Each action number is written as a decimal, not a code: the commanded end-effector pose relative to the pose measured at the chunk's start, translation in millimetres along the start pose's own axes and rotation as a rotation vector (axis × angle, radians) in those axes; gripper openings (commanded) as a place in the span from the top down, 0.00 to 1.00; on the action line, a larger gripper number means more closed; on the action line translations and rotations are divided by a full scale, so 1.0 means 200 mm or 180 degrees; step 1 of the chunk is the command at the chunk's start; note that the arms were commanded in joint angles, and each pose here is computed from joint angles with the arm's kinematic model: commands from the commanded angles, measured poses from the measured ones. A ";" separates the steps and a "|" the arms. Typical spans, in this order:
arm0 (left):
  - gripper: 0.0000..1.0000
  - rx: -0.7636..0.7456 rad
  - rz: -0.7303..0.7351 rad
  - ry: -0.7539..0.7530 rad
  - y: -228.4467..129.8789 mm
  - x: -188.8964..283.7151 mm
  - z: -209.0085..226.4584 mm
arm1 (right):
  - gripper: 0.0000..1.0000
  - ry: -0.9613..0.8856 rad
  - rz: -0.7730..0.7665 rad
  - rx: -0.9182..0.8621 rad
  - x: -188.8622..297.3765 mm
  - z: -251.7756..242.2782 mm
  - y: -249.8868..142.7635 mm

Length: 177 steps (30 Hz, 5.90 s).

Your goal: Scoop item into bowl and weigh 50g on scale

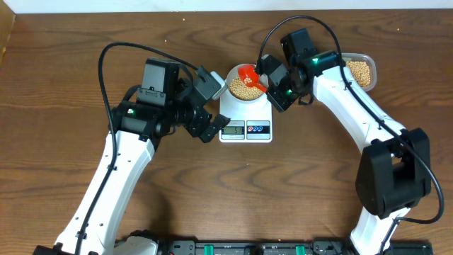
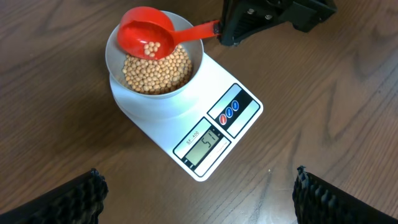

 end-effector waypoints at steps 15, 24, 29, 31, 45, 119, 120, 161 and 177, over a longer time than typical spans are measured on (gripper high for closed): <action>0.02 -0.0012 0.0005 -0.0046 -0.01 -0.01 -0.01 | 0.98 -0.0060 0.0060 -0.0072 0.05 0.02 -0.01; 0.02 -0.0012 0.0005 -0.0046 -0.01 -0.01 -0.01 | 0.99 -0.0116 0.0080 -0.0203 0.05 0.01 -0.01; 0.02 -0.0012 0.0005 -0.0046 -0.01 -0.01 -0.01 | 0.99 -0.0120 0.0072 -0.0211 0.05 0.02 -0.01; 0.02 -0.0013 0.0004 -0.0045 -0.01 -0.01 -0.01 | 0.99 -0.0129 0.0087 -0.0186 0.04 0.03 0.00; 0.02 -0.0012 0.0005 -0.0046 -0.01 -0.01 -0.01 | 0.99 -0.0366 0.0247 -0.0108 0.02 0.09 0.03; 0.02 -0.0012 0.0005 -0.0046 -0.01 -0.01 -0.01 | 0.99 -0.0089 0.0252 -0.0096 -0.03 0.21 0.04; 0.02 -0.0012 0.0005 -0.0046 -0.01 -0.01 -0.01 | 0.99 -0.0064 0.0239 -0.0099 -0.03 0.21 0.04; 0.02 -0.0012 0.0005 -0.0046 -0.01 -0.01 -0.01 | 0.99 0.0355 -0.0173 -0.0511 0.05 0.03 -0.01; 0.02 -0.0011 0.0005 -0.0046 -0.01 -0.01 -0.01 | 0.99 0.0335 -0.0182 -0.0487 0.05 0.01 -0.02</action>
Point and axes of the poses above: each gripper's point midway between its finger pads, its own x axis back along the fingers, its own z axis along the line the jaws close on, y = z × x, the point moved 8 cm from there along x, back along the fingers, and after that the axes turned 9 degrees about x, right-handed, at the moved point
